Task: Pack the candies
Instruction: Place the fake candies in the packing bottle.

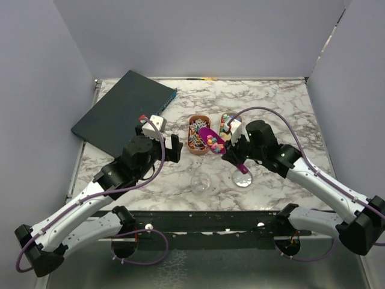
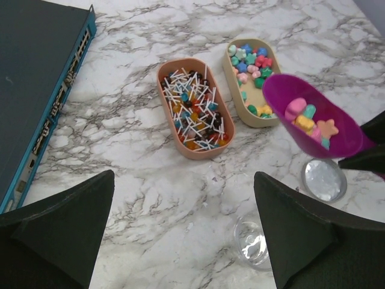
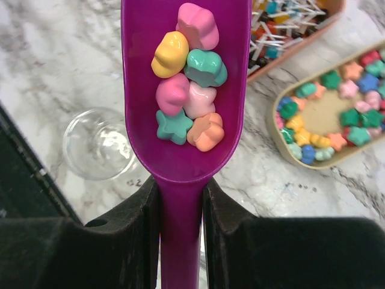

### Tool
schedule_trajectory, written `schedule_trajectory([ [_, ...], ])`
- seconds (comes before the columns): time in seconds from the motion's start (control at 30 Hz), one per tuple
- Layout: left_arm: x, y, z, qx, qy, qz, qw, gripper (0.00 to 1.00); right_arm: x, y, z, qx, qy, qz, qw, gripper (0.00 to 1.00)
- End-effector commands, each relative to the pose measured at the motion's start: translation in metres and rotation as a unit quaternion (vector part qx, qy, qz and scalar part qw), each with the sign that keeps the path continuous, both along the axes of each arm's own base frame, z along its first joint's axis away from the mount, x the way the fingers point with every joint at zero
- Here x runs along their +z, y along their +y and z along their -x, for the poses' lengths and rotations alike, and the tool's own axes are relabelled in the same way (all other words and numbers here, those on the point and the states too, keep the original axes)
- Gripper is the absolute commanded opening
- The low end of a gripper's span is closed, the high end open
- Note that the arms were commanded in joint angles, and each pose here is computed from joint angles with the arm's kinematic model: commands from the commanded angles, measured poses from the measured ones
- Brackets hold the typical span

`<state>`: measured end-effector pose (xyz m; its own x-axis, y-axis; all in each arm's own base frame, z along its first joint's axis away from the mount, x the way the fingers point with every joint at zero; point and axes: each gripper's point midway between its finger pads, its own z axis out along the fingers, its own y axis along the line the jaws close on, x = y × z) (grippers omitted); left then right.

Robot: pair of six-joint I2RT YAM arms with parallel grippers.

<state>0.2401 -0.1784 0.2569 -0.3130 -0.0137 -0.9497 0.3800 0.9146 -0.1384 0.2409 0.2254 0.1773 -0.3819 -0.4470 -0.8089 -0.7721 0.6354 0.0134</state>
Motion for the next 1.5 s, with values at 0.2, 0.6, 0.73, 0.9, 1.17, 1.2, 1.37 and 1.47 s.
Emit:
schedule_trajectory([
  [0.2, 0.05, -0.046, 0.013, -0.093, 0.014, 0.091, 0.991, 0.99, 0.021, 0.025, 0.064, 0.206, -0.02, 0.011, 0.978, 0.01],
  [0.6, 0.035, -0.062, 0.026, -0.136, 0.069, 0.089, 0.984, 0.99, 0.046, 0.028, 0.062, 0.216, -0.067, 0.015, 0.974, 0.01],
  [0.73, 0.03, -0.06, 0.03, -0.137, 0.078, 0.087, 0.984, 0.99, 0.053, 0.026, 0.061, 0.211, -0.076, 0.016, 0.974, 0.01],
  [0.9, 0.021, -0.057, 0.029, -0.128, 0.086, 0.077, 0.985, 0.99, 0.057, 0.023, 0.064, 0.215, -0.089, 0.011, 0.972, 0.01],
  [1.17, 0.016, -0.049, 0.024, -0.099, 0.088, 0.075, 0.988, 0.99, 0.076, 0.02, 0.07, 0.215, -0.125, -0.02, 0.968, 0.0],
  [1.2, 0.016, -0.049, 0.025, -0.099, 0.088, 0.076, 0.988, 0.99, 0.079, 0.02, 0.071, 0.215, -0.131, -0.027, 0.967, 0.0],
  [1.37, 0.013, -0.049, 0.025, -0.1, 0.091, 0.074, 0.988, 0.99, 0.095, 0.021, 0.076, 0.216, -0.166, -0.064, 0.96, 0.01],
  [1.47, 0.013, -0.05, 0.025, -0.102, 0.093, 0.074, 0.988, 0.99, 0.105, 0.023, 0.08, 0.216, -0.183, -0.092, 0.955, 0.01],
])
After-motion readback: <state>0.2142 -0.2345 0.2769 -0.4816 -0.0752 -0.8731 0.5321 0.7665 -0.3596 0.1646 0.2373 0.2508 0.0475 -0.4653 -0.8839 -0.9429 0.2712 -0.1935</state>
